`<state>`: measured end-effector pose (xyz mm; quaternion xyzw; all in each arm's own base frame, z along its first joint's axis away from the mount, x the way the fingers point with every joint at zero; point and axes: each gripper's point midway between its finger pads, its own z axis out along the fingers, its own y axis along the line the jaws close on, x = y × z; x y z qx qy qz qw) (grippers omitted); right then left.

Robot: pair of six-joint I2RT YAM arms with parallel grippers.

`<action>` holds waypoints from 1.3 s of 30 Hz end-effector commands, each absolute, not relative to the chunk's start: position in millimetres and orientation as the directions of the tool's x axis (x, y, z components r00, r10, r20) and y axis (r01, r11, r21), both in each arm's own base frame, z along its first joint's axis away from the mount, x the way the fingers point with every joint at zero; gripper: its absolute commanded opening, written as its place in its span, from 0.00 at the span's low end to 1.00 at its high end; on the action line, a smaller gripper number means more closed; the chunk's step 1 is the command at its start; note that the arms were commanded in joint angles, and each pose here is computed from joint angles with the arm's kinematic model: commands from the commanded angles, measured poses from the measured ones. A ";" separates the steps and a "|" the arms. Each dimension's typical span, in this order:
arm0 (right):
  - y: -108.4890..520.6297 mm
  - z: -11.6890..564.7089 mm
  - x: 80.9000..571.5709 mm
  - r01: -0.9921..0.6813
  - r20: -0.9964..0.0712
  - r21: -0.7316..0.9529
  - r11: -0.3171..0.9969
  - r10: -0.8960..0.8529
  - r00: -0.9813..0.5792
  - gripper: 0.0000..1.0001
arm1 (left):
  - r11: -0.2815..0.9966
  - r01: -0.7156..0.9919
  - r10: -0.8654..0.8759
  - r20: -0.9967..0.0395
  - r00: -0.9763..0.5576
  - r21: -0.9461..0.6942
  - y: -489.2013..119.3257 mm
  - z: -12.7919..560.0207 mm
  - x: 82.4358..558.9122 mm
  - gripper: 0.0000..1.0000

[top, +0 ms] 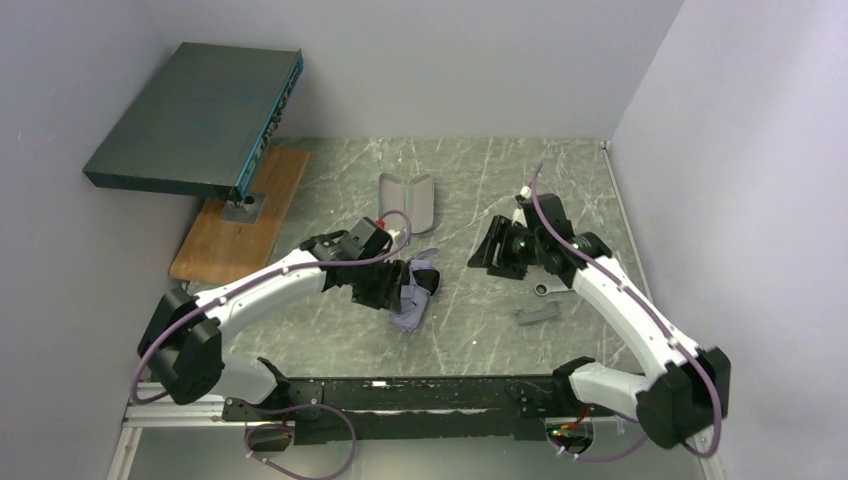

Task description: Open the umbrella

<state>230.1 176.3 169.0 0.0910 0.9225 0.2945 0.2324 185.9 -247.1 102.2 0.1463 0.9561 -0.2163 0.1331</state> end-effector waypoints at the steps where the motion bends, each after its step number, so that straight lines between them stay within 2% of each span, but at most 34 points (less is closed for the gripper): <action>1: 215.4 200.0 276.1 -0.038 -0.394 0.696 0.717 0.337 -0.855 0.43 | 0.853 0.324 0.166 -0.376 -0.912 -0.409 -246.4 115.8 183.1 0.43; 2: 221.8 198.2 282.6 -0.034 -0.382 0.706 0.707 0.340 -0.859 0.33 | 0.853 0.319 0.162 -0.371 -0.914 -0.413 -245.0 114.8 180.8 0.36; 3: 230.3 195.6 287.4 -0.037 -0.368 0.715 0.698 0.331 -0.869 0.28 | 0.850 0.317 0.159 -0.369 -0.916 -0.421 -245.2 114.8 178.3 0.31; 7: 263.1 184.6 302.2 -0.082 -0.354 0.708 0.702 0.252 -0.901 0.22 | 0.822 0.337 0.156 -0.388 -0.909 -0.459 -252.2 121.1 171.2 0.23; 11: 301.4 166.8 315.0 -0.132 -0.322 0.708 0.694 0.151 -0.935 0.19 | 0.776 0.380 0.192 -0.386 -0.902 -0.503 -261.0 121.7 163.1 0.21; 15: 330.8 139.1 328.9 -0.131 -0.253 0.715 0.687 0.079 -0.964 0.17 | 0.746 0.384 0.213 -0.352 -0.912 -0.544 -273.5 114.1 160.4 0.24; 16: 336.5 125.7 330.9 -0.113 -0.221 0.718 0.687 0.071 -0.973 0.17 | 0.715 0.409 0.202 -0.392 -0.897 -0.568 -286.3 119.1 169.3 0.24; 17: 341.8 119.5 331.1 -0.108 -0.205 0.721 0.684 0.063 -0.977 0.17 | 0.732 0.384 0.220 -0.338 -0.915 -0.563 -281.4 110.8 160.7 0.24; 21: 355.7 94.7 328.1 -0.131 -0.188 0.701 0.701 0.003 -0.982 0.16 | 0.705 0.372 0.223 -0.309 -0.924 -0.604 -295.6 106.5 159.4 0.25; 29: 324.7 47.1 309.5 -0.070 -0.107 0.629 0.774 -0.004 -0.994 0.15 | 0.763 0.317 0.225 -0.228 -0.947 -0.563 -297.4 75.4 162.6 0.26; 35: 277.0 35.2 285.9 -0.033 -0.073 0.567 0.823 0.011 -0.997 0.15 | 0.868 0.268 0.199 -0.202 -0.959 -0.417 -271.8 48.1 171.0 0.24; 39: 252.7 36.2 257.9 -0.034 -0.050 0.536 0.844 -0.008 -0.999 0.15 | 0.900 0.277 0.210 -0.221 -0.952 -0.337 -261.6 43.2 181.1 0.24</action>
